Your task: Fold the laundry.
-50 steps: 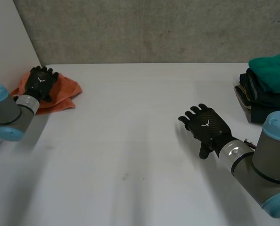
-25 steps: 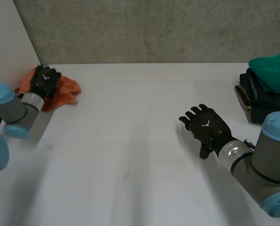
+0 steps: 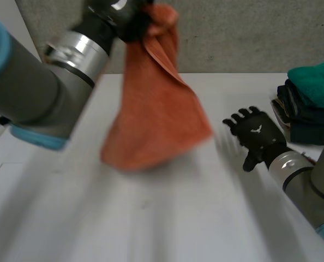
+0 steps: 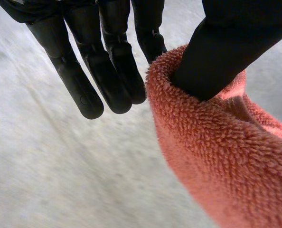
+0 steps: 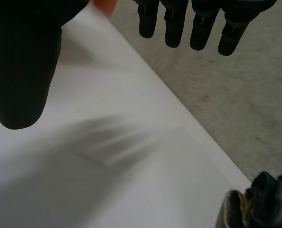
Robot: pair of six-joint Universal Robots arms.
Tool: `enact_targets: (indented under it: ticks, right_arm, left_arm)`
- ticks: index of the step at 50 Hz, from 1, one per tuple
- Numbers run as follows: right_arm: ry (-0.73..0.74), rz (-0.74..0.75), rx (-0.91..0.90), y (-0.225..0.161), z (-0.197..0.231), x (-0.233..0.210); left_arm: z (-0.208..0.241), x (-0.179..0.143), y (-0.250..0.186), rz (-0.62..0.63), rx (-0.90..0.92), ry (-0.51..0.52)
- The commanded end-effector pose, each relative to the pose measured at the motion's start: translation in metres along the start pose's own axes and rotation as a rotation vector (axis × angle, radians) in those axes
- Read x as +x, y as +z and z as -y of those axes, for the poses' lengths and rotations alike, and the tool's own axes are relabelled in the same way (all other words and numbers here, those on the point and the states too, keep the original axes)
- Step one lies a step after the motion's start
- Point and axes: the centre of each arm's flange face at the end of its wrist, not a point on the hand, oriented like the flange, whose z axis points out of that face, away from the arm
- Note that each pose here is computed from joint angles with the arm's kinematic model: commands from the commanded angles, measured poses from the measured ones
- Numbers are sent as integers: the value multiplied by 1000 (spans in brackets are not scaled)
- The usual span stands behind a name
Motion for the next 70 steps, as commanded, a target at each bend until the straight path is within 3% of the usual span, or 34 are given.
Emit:
enact_targets:
  ticks: [1,5,12,22,27,32,38,42,47,51,63,70]
  right_arm:
    - [90,-63,19,1,5,21]
    - [98,-98,13,3,3,31]
    - [106,-166,-12,4,2,44]
    - [112,-89,-72,-19,24,41]
    - [113,17,-99,-27,28,32]
    - [41,120,-55,-26,30,24]
    - [48,132,-84,0,18,28]
    - [134,145,-117,20,7,28]
    - [399,101,-121,47,0,42]
    - [521,124,-129,62,-8,37]
    - [532,148,-157,84,-32,27]
    - [517,162,-143,86,-29,19]
  left_arm:
    - [-51,76,-30,-100,-220,-86]
    - [-83,106,-51,-176,-332,-105]
    - [-96,115,-72,-198,-415,-99]
    - [-90,43,-89,-8,-487,-47]
    - [-104,37,-118,-1,-582,-24]
    - [-115,46,-144,-49,-647,34]
    - [-115,72,-161,-133,-647,54]
    - [-112,99,-172,-209,-633,48]
    - [-115,120,-183,-265,-620,47]
    - [-115,133,-188,-307,-604,57]
    - [-134,163,-187,-415,-575,181]
    - [-133,165,-169,-395,-506,217]
